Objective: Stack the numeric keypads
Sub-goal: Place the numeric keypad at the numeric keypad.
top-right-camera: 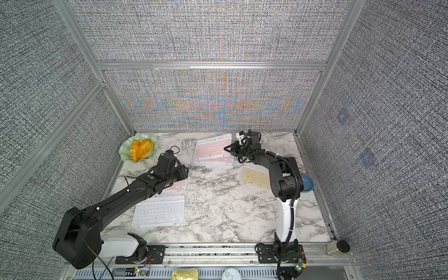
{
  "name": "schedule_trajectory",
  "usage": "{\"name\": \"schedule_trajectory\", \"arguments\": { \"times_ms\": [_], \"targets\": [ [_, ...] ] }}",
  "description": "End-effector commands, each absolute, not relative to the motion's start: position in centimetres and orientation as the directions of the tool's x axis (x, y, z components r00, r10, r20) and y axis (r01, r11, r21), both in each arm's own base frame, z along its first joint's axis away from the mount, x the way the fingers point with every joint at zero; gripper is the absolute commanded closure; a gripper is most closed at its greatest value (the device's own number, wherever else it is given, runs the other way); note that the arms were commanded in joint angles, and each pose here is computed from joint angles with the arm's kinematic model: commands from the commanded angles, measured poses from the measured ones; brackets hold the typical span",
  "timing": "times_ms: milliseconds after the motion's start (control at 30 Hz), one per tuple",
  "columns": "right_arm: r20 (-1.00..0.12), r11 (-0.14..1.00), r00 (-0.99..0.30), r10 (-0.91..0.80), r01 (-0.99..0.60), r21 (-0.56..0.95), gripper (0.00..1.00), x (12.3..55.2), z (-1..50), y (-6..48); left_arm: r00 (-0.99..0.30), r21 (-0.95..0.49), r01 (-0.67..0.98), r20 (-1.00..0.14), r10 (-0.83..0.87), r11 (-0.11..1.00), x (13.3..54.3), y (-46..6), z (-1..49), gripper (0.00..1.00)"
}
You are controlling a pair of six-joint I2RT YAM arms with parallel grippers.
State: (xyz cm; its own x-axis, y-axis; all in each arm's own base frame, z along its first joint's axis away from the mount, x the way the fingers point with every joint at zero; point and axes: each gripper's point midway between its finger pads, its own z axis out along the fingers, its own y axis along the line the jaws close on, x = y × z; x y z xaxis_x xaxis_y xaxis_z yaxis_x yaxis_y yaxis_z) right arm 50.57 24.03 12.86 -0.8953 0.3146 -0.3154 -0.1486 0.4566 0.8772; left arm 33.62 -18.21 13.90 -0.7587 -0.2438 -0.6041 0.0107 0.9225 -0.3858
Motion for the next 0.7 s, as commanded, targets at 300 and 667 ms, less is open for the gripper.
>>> {"name": "schedule_trajectory", "arguments": {
  "times_ms": [300,667],
  "targets": [
    [-0.286,0.483,-0.914,0.288,-0.119,0.868,1.0,50.6,11.5,23.5,-0.789,-0.387,0.031,-0.576,-0.215,0.922,33.6,-18.9,13.4,0.51],
    [-0.264,0.515,-0.922,0.282,-0.086,0.853,0.97,50.8,10.1,23.0,-0.791,-0.393,0.036,-0.573,-0.214,0.919,33.5,-19.1,13.3,0.51]
  ]
}}
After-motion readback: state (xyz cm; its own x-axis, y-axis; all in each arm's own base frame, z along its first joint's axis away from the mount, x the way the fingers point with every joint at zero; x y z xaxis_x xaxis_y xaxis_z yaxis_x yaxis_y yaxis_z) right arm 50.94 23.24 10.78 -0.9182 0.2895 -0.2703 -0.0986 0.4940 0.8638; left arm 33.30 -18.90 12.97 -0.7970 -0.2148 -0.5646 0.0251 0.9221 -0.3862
